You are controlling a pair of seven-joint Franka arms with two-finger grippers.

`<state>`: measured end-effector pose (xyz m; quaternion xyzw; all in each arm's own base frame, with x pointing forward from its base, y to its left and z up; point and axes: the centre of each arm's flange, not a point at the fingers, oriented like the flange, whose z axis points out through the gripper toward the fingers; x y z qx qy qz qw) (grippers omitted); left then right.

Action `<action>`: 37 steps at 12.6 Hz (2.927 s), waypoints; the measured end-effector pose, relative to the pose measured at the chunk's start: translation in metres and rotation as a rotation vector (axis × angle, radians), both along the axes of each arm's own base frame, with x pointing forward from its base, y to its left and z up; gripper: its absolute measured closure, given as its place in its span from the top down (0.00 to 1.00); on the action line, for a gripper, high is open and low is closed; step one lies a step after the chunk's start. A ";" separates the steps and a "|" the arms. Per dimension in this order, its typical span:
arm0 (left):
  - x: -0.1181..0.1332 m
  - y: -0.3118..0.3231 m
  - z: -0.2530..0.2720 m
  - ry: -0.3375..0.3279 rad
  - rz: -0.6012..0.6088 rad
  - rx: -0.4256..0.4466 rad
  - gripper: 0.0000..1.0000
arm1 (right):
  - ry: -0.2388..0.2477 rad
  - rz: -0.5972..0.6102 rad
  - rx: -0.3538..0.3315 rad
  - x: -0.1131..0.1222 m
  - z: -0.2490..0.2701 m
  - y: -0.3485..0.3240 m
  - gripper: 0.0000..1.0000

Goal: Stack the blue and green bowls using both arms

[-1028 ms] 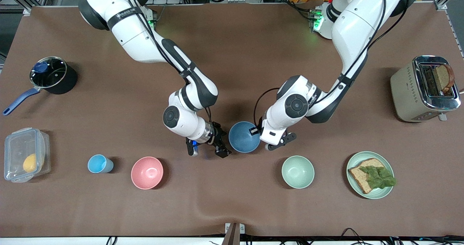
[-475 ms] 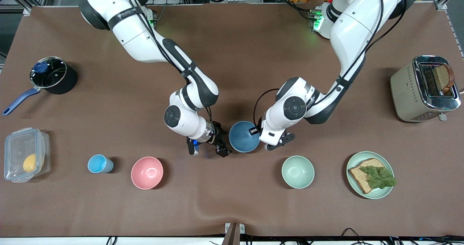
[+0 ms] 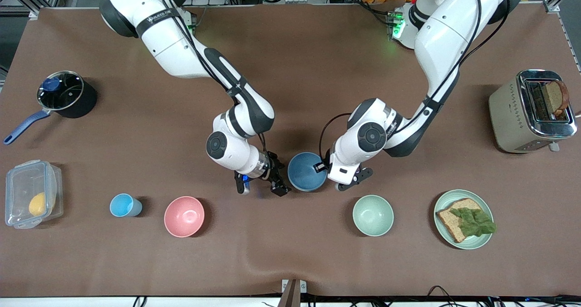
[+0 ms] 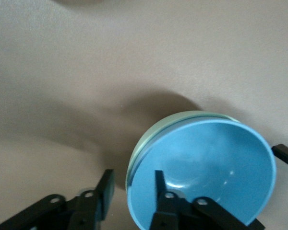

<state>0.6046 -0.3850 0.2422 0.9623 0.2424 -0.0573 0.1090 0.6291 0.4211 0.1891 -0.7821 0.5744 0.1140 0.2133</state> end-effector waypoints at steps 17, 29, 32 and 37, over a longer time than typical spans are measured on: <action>-0.026 0.217 0.357 -0.118 -0.021 0.216 1.00 | -0.032 0.514 -0.198 0.036 0.066 -0.096 1.00; -0.058 0.334 0.393 -0.025 -0.377 0.249 1.00 | -0.170 1.094 -0.166 0.038 0.233 -0.400 1.00; -0.065 0.324 0.399 -0.030 -0.404 0.250 1.00 | -0.162 1.136 -0.245 0.013 0.299 -0.428 1.00; -0.080 0.314 0.415 -0.045 -0.437 0.256 1.00 | -0.206 1.176 -0.288 -0.038 0.393 -0.448 1.00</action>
